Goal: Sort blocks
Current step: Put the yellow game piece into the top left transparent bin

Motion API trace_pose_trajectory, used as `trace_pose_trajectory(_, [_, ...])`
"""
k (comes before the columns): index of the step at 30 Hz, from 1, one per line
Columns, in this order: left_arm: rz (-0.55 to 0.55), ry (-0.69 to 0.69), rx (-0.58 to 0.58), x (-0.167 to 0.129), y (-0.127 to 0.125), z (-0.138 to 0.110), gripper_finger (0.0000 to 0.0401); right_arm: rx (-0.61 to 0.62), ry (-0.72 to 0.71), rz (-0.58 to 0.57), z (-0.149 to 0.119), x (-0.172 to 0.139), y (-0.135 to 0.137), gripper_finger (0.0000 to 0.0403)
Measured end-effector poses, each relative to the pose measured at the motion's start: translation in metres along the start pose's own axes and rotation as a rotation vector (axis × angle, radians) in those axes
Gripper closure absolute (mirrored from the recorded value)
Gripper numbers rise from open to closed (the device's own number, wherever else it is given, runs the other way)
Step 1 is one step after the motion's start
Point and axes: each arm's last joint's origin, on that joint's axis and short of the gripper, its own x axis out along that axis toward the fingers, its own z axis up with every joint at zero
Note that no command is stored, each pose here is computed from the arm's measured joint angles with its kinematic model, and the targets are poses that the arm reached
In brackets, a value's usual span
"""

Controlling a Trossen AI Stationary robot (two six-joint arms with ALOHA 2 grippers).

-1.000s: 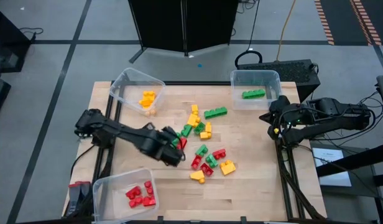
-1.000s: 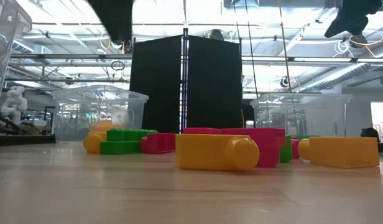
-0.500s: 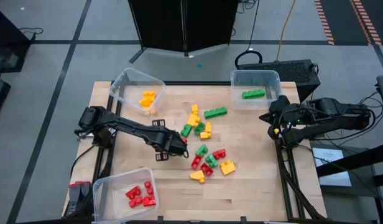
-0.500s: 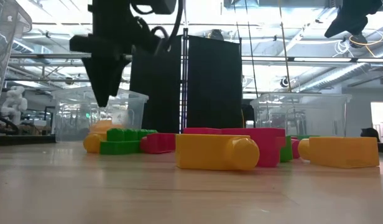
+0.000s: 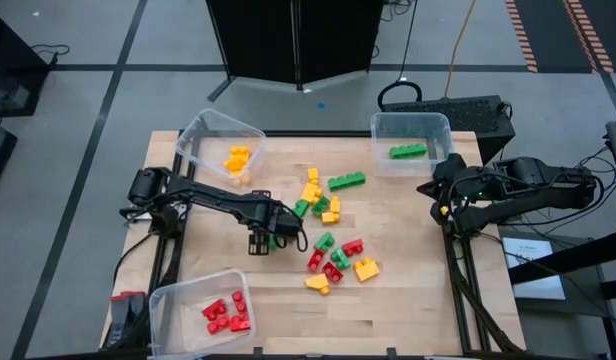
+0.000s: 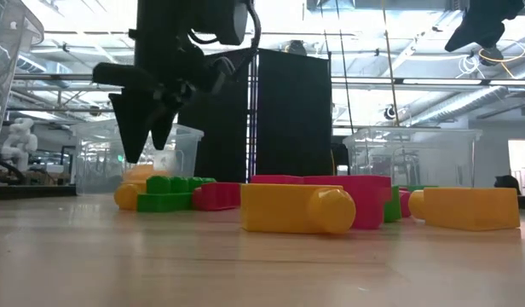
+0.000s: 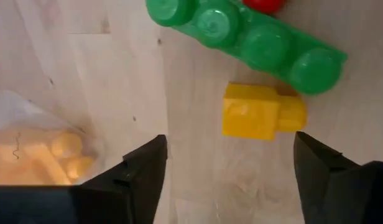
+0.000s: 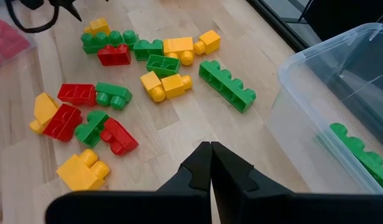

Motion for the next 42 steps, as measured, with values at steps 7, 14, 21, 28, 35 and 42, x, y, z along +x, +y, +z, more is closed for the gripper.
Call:
trace_pose_trajectory(7, [-0.024, -0.04, 0.026, 0.005, 0.001, 0.004, 0.0118, -0.001, 0.0, 0.0, 0.0, 0.0, 0.0, 0.0397])
trace_pose_trajectory(14, [-0.064, -0.029, 0.029, 0.022, -0.003, 0.0, 0.0116, -0.005, 0.0, 0.0, 0.0, 0.0, 0.0, 0.0397])
trace_pose_trajectory(21, [-0.099, -0.078, 0.008, 0.044, -0.007, -0.001, 0.0116, -0.005, 0.0, 0.0, 0.0, 0.0, 0.0, 0.0397])
trace_pose_trajectory(28, [-0.159, -0.1, -0.001, 0.061, -0.01, -0.005, 0.0116, 0.0, 0.0, -0.001, 0.0, 0.0, 0.0, 0.0397])
trace_pose_trajectory(35, [-0.186, -0.09, -0.001, 0.065, -0.012, -0.008, 0.0161, 0.002, 0.0, 0.0, 0.0, 0.0, 0.0, 0.0397])
trace_pose_trajectory(42, [-0.167, -0.078, -0.024, 0.065, -0.011, -0.008, 0.0251, 0.002, 0.0, -0.001, 0.0, 0.0, 0.0, 0.0397])
